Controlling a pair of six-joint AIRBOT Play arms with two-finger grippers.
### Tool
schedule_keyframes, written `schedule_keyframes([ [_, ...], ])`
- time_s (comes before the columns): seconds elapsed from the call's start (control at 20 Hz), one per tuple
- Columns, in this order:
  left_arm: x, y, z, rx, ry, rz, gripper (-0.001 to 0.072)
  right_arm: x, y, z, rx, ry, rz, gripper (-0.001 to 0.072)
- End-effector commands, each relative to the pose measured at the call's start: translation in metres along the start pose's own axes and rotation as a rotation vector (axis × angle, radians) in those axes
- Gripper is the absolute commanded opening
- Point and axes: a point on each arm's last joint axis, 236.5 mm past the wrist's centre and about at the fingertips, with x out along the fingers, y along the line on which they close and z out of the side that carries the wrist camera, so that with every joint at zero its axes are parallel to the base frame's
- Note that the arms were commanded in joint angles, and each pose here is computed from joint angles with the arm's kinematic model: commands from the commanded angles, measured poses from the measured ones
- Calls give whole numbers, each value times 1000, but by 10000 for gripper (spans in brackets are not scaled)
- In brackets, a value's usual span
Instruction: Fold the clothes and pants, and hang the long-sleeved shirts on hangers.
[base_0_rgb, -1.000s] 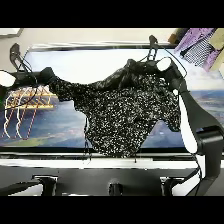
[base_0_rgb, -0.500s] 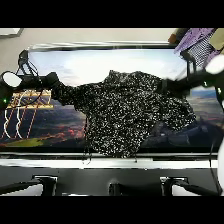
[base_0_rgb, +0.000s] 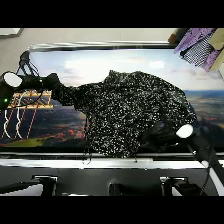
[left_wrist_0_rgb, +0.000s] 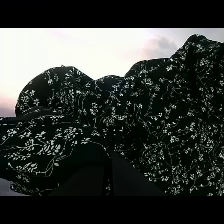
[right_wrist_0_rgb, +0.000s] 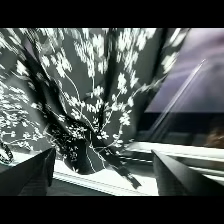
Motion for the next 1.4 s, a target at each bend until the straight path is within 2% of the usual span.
schedule_keyframes([
  [0.0,0,0,0,1,1,1,28,43,-2,-18,55,0,14,673],
  [0.1,0,0,0,1,0,0,28,62,-5,-23,72,25,-6,660],
  [0.15,0,0,0,1,0,0,28,69,-4,-24,79,30,-8,556],
  [0.2,0,0,0,1,-1,0,28,70,0,-23,49,34,2,274],
  [0.25,-2,-1,1,2,-5,-2,29,64,9,-15,14,14,20,58],
  [0.35,-14,-11,14,16,-41,-17,28,28,47,24,-58,-111,82,40],
  [0.45,-43,-33,44,50,-131,-51,27,-47,88,80,-110,-303,118,40],
  [0.55,-87,-64,81,106,-253,-96,27,-149,128,123,-214,-524,128,40],
  [0.7,-188,-119,130,240,-486,-167,27,-316,185,131,-375,-860,132,40],
  [0.85,-319,-162,157,327,-777,-214,27,-456,225,81,-522,-1210,103,40],
  [1.0,-443,-183,143,399,-1027,-205,27,-551,237,-6,-611,-1496,92,40],
  [1.2,-561,-183,85,412,-1232,-157,27,-606,216,-116,-646,-1742,98,40],
  [1.35,-616,-169,57,338,-1351,-127,27,-628,203,-162,-620,-1864,147,40],
])
